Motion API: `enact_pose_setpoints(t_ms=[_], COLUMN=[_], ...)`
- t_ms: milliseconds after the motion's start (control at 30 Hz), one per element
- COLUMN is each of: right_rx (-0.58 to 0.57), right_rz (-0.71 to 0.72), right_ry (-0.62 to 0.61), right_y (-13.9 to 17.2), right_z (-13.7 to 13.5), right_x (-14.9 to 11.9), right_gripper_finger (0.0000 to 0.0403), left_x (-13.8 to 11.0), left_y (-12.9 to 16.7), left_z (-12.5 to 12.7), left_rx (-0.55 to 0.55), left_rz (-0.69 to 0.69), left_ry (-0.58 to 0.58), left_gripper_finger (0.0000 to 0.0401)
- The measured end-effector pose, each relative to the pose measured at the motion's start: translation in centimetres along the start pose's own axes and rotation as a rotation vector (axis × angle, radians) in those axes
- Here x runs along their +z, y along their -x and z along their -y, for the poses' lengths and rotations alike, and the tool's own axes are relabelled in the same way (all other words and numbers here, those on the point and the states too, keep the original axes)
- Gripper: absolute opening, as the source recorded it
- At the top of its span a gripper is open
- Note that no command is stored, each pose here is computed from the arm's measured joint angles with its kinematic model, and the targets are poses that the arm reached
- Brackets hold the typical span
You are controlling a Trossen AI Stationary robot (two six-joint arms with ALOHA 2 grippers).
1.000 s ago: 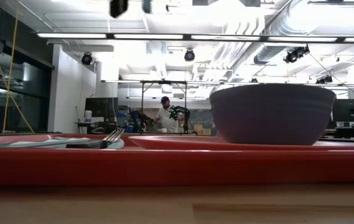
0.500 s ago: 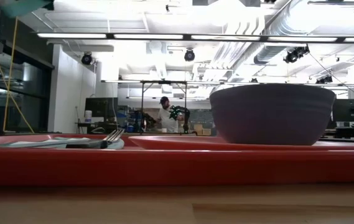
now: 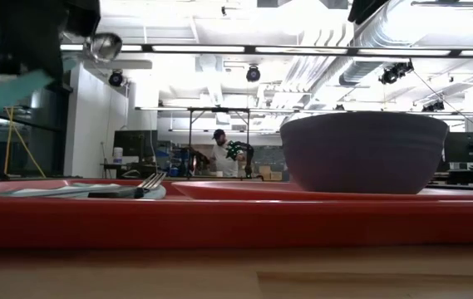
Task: Set up tray
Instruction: Put the blue spoon on the blue napkin to the left of the blue fork
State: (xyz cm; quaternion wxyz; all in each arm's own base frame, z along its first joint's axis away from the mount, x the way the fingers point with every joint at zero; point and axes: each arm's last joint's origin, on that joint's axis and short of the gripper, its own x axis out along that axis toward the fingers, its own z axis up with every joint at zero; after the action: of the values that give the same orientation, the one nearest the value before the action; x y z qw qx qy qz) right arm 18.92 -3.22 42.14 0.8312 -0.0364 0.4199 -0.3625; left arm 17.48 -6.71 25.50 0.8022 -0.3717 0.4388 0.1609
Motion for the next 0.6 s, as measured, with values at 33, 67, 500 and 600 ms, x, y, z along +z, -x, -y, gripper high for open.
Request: enact_pose_setpoints(t_ms=[33, 67, 500, 600], right_rx=[0.002, 0.007, 0.047, 0.047], right_rz=[0.008, 0.013, 0.092, 0.098], right_ry=[-0.005, -0.008, -0.028, -0.025], right_y=[0.1, 0.1, 1.2, 1.4], right_z=[0.0, -0.1, -0.6, -0.6], right_x=[-0.1, -0.2, -0.6, -0.7], right_gripper_finger=[0.0298, 0.0298, 0.0298, 0.0298], left_x=[-0.1, -0.1, -0.6, -0.6], left_y=[-0.5, -0.9, -6.5, -7.5], left_z=[-0.1, -0.2, 0.4, 0.9], left_rx=[-0.007, -0.025, 0.092, 0.073], left_rz=[0.016, 0.037, 0.036, 0.045], left_ry=[0.009, 0.017, -0.007, -0.006], left_gripper_finger=[0.0042, 0.0042, 0.0042, 0.0042])
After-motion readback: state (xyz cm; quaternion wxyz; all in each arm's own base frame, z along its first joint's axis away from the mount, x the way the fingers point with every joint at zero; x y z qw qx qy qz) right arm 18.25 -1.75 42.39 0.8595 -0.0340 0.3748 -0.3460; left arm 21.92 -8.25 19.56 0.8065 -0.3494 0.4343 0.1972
